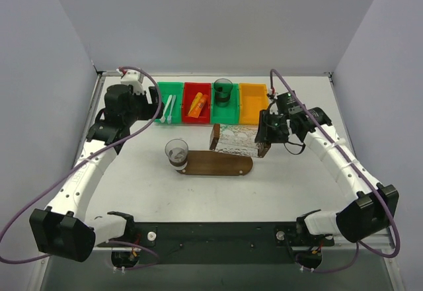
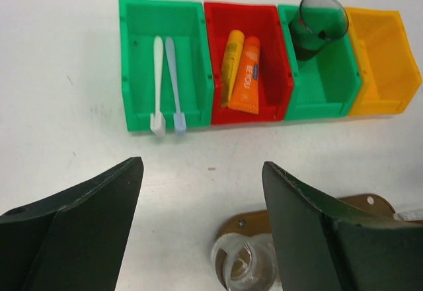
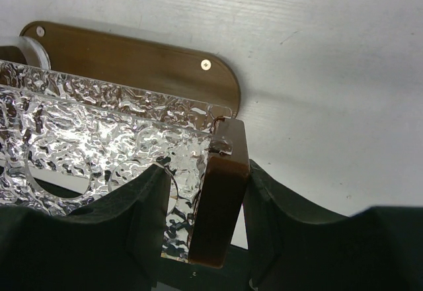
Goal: Prepare toiletry sets of a toothbrush and toothpaste on the tray
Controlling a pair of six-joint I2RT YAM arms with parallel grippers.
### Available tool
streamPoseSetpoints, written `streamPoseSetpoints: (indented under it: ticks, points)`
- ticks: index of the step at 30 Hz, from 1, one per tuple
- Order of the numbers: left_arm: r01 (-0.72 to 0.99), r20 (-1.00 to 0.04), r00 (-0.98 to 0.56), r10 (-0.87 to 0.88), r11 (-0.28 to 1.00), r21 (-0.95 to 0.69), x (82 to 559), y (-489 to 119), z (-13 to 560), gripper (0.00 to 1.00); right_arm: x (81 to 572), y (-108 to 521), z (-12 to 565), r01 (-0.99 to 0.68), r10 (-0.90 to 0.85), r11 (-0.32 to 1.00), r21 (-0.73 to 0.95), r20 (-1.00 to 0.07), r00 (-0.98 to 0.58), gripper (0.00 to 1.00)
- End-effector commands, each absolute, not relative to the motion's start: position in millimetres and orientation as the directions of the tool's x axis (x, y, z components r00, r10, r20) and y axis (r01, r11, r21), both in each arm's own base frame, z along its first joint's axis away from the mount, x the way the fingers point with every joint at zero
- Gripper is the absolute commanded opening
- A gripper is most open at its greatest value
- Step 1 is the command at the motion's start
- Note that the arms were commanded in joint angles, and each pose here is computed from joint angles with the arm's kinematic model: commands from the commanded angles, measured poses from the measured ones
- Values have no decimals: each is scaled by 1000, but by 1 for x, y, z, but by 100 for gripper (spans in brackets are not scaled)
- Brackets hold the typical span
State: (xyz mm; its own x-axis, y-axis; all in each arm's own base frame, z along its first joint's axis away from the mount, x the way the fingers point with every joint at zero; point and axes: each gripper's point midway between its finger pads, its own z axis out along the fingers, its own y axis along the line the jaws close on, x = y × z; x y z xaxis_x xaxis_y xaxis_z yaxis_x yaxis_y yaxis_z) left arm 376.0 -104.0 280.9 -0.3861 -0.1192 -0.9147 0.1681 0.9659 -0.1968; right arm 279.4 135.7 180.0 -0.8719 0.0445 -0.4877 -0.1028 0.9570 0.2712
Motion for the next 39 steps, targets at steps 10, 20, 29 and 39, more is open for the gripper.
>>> streamPoseSetpoints:
  ticks: [10,20,29,39]
  points:
    - [156,-842,-498,-208,934,-322,342,-112,264,83,276,190,155,-292,-154,932,215,-493,-856,0]
    - [147,-839,-509,-193,940,-306,335,-108,260,83,281,207,131,-322,-224,939,122,-492,-841,0]
    - [136,-839,-511,-189,945,-296,331,-104,258,83,280,206,109,-281,-206,955,90,-479,-853,0]
    - [113,-835,-519,-184,953,-280,328,-99,255,83,281,214,100,-261,-187,960,101,-464,-866,0]
